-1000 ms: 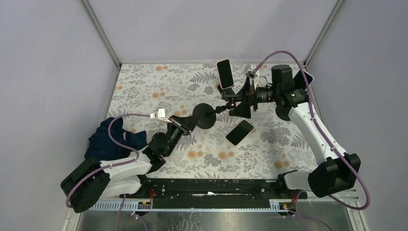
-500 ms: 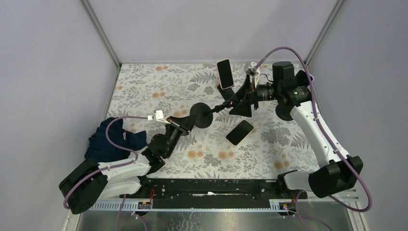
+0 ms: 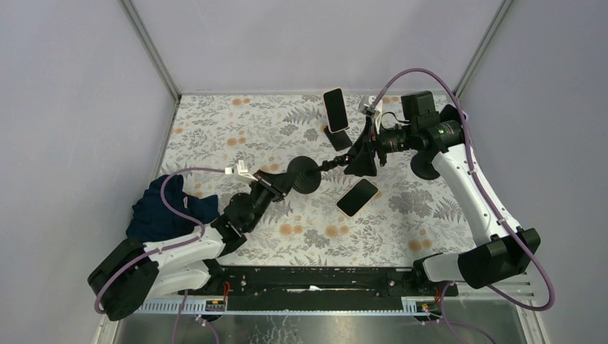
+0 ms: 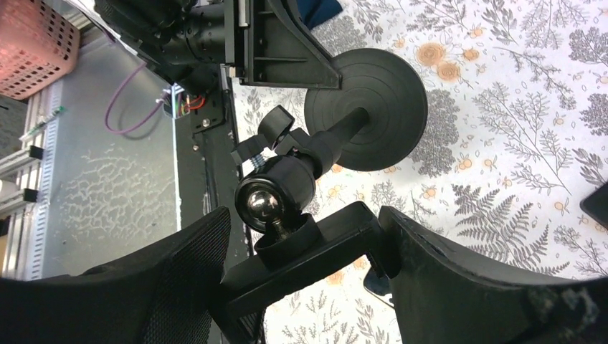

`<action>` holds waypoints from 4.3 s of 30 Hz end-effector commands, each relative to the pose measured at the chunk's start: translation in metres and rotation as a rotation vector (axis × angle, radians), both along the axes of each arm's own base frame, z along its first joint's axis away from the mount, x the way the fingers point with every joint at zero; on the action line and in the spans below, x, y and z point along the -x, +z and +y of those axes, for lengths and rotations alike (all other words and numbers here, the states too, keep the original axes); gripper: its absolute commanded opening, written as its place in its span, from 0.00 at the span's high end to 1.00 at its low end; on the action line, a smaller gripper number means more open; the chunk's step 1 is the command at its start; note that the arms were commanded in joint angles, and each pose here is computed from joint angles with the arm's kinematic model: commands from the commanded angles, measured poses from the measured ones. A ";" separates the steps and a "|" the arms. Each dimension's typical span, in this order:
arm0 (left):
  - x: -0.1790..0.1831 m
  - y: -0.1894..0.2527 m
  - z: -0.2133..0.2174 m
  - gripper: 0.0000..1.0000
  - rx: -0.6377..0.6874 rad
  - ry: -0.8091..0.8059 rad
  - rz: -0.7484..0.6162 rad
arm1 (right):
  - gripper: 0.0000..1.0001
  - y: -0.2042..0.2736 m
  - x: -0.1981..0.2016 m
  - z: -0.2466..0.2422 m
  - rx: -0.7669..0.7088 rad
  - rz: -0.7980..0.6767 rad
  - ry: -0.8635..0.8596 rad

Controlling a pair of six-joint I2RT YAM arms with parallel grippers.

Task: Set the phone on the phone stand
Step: Place the phone at the center of the board.

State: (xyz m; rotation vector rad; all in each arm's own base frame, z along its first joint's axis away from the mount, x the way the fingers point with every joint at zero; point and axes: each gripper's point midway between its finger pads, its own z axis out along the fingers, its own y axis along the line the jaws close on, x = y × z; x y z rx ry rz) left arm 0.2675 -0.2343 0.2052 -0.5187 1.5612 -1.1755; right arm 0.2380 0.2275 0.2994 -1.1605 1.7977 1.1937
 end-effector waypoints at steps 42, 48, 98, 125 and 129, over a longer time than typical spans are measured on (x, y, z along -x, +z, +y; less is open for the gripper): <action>-0.058 -0.184 0.017 1.00 -0.219 -0.477 0.519 | 0.04 -0.097 -0.031 -0.021 0.312 -0.376 0.023; -0.057 -0.185 0.018 1.00 -0.218 -0.477 0.518 | 0.22 -0.092 -0.046 -0.022 0.321 -0.285 -0.123; -0.086 -0.068 0.059 0.26 -0.328 -0.219 0.167 | 0.87 -0.109 -0.026 0.019 -0.099 0.680 -0.021; 0.027 0.014 0.002 0.27 -0.768 -0.356 -0.735 | 0.73 -0.108 -0.029 0.083 -0.155 0.954 -0.093; 0.023 0.012 -0.004 0.28 -0.805 -0.379 -0.772 | 0.72 -0.107 -0.029 0.085 -0.161 0.957 -0.087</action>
